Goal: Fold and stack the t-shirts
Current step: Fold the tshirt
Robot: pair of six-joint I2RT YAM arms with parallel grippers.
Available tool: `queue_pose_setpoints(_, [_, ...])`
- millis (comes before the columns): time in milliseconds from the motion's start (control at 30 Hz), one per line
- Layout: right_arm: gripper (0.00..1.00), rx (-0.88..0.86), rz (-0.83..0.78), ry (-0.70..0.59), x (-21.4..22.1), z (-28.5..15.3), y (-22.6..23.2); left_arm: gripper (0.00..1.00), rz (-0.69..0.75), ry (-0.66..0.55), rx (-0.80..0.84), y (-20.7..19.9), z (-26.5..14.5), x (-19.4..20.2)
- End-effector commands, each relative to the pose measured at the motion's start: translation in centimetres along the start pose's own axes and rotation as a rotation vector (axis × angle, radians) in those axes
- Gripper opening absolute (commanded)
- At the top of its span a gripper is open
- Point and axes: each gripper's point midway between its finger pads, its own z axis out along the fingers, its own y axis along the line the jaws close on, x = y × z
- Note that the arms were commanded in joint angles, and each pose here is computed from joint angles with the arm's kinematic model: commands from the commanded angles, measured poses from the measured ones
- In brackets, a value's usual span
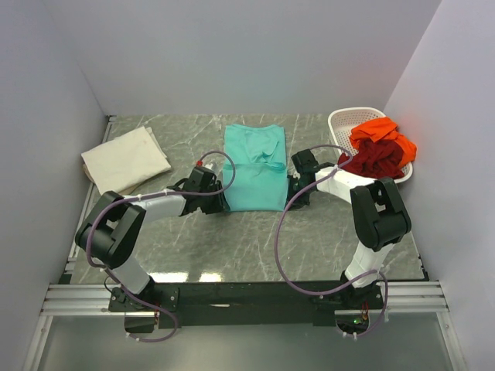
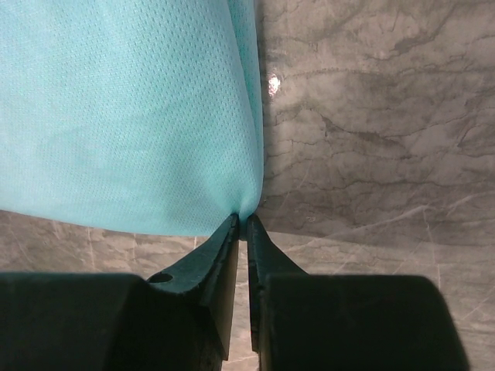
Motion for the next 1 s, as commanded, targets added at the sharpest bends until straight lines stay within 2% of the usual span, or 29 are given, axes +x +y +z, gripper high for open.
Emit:
queue_pose_setpoints(0, [0.15, 0.026, -0.003, 0.025, 1.3, 0.3, -0.6, 0.36, -0.012, -0.018, -0.005, -0.6, -0.2, -0.4])
queue_pose_setpoints(233, [0.14, 0.021, -0.005, 0.027, 1.3, 0.4, -0.5, 0.35, -0.010, -0.009, -0.005, -0.4, 0.3, 0.3])
queue_pose_setpoints(300, [0.13, 0.024, -0.008, 0.028, 1.4, 0.4, -0.5, 0.32, -0.009, -0.005, -0.013, -0.4, 0.4, 0.3])
queue_pose_setpoints(367, [0.12, 0.022, -0.008, 0.026, 1.3, 0.4, -0.5, 0.24, -0.002, -0.008, -0.016, -0.4, 0.5, 0.3])
queue_pose_setpoints(400, [0.11, 0.020, -0.007, 0.024, 1.2, 0.3, -0.4, 0.13, 0.000, -0.006, -0.018, -0.3, 0.5, 0.4])
queue_pose_setpoints(467, [0.06, 0.018, -0.007, 0.021, 1.2, 0.2, -0.4, 0.01, 0.001, -0.004, -0.024, -0.2, 0.6, 0.4])
queue_pose_setpoints(567, [0.00, 0.026, -0.009, 0.020, 1.2, 0.0, -0.5, 0.00, 0.011, -0.013, -0.046, 0.2, 0.4, 0.2])
queue_pose_setpoints(967, [0.00, 0.089, 0.002, -0.004, 1.4, -0.9, -1.7, 0.00, 0.019, -0.053, -0.108, 1.1, -0.9, -0.5])
